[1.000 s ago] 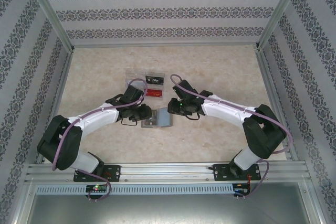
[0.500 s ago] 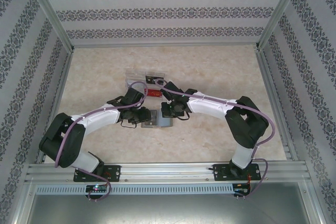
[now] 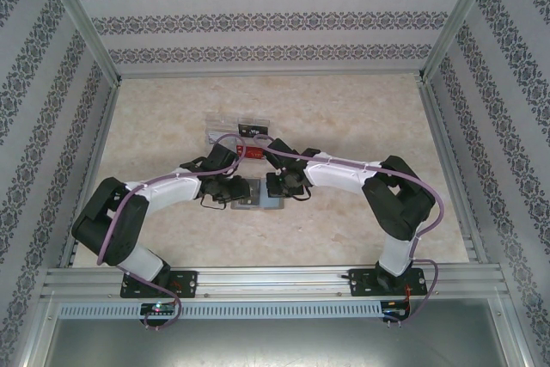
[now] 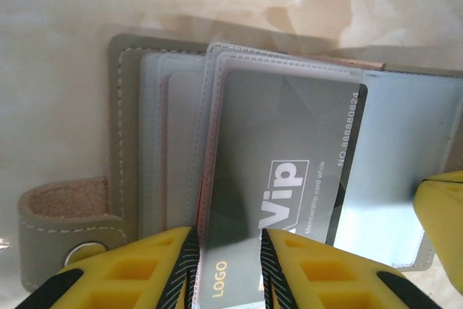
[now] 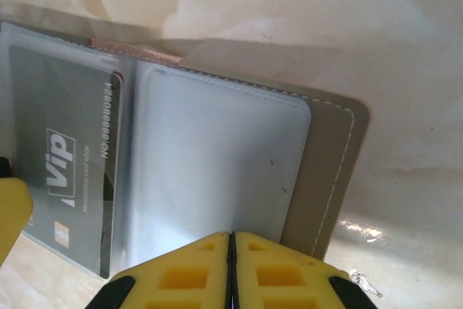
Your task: Take the credit cards out of the card holder
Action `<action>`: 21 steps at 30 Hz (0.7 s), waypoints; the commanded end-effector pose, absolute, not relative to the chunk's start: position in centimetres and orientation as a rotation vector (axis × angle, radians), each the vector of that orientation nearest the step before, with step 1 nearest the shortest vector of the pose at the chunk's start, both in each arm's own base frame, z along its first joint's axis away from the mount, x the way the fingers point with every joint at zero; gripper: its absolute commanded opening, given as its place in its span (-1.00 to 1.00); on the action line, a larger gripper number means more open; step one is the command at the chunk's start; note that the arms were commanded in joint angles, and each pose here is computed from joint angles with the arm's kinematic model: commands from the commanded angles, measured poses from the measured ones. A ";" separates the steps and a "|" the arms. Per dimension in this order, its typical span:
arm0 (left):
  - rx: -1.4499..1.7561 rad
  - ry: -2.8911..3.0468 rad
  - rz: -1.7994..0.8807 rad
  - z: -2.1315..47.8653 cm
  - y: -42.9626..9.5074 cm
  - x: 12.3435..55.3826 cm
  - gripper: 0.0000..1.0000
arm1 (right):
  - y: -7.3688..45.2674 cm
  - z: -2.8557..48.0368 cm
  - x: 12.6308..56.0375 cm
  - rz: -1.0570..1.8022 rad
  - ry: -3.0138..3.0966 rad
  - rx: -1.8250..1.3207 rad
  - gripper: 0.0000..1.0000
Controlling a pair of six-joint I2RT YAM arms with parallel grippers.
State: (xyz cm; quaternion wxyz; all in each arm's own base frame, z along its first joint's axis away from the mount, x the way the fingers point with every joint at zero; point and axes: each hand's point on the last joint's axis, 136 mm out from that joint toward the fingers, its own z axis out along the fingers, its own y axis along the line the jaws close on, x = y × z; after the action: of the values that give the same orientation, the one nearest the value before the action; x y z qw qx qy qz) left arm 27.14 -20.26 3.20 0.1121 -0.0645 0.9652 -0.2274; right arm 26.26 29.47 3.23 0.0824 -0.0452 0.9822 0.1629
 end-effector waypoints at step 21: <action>-0.181 2.860 -0.694 2.5 -20.4 26.9 -0.44 | 33.4 4.8 27.0 0.924 2.850 -0.030 -0.52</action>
State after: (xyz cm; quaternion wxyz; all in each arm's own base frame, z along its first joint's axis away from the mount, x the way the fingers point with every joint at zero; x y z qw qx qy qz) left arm 27.10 -20.73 3.25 0.1076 -0.0609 0.9630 -0.2396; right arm 26.85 32.72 4.82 0.0882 -0.0315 0.9579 0.2713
